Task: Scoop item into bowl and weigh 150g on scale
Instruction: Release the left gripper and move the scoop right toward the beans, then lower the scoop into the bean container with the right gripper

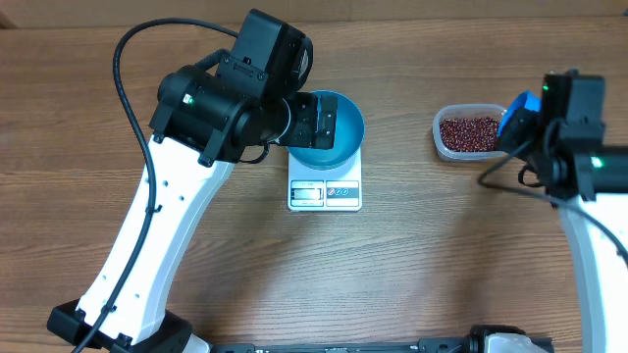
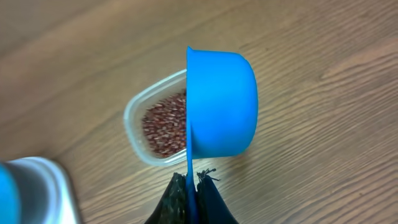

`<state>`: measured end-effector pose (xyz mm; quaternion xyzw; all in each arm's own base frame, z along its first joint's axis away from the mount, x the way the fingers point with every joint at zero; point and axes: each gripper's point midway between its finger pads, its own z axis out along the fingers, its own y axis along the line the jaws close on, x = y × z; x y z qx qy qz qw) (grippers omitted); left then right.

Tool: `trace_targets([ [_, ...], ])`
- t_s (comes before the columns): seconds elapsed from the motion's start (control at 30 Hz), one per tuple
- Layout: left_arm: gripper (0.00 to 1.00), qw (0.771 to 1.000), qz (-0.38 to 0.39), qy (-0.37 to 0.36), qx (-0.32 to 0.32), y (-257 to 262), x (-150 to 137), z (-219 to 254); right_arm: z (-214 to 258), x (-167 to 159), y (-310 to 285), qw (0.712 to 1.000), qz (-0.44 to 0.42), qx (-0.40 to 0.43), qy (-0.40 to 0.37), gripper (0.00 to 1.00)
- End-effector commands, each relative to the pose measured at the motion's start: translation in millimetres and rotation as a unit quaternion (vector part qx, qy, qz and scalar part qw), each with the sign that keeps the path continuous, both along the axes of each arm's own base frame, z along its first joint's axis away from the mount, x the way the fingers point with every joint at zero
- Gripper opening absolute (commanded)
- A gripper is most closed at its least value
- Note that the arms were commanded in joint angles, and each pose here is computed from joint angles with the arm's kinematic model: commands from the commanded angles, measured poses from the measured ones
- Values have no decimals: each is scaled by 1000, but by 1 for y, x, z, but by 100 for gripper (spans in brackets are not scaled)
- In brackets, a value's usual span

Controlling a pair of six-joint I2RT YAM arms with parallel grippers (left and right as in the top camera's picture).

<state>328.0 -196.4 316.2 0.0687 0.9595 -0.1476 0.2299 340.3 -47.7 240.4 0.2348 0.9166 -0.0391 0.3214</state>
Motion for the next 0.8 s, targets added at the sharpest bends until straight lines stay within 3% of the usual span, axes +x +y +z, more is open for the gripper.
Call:
trace_targets([
  [0.0,100,1000,-5,-20,4,4,2,10,-1,11,-7,1000,-1,-29,5,4],
  [0.77,99,999,-3,-36,-1,2,8,14,-14,39,17,981,130,-137,37,4],
])
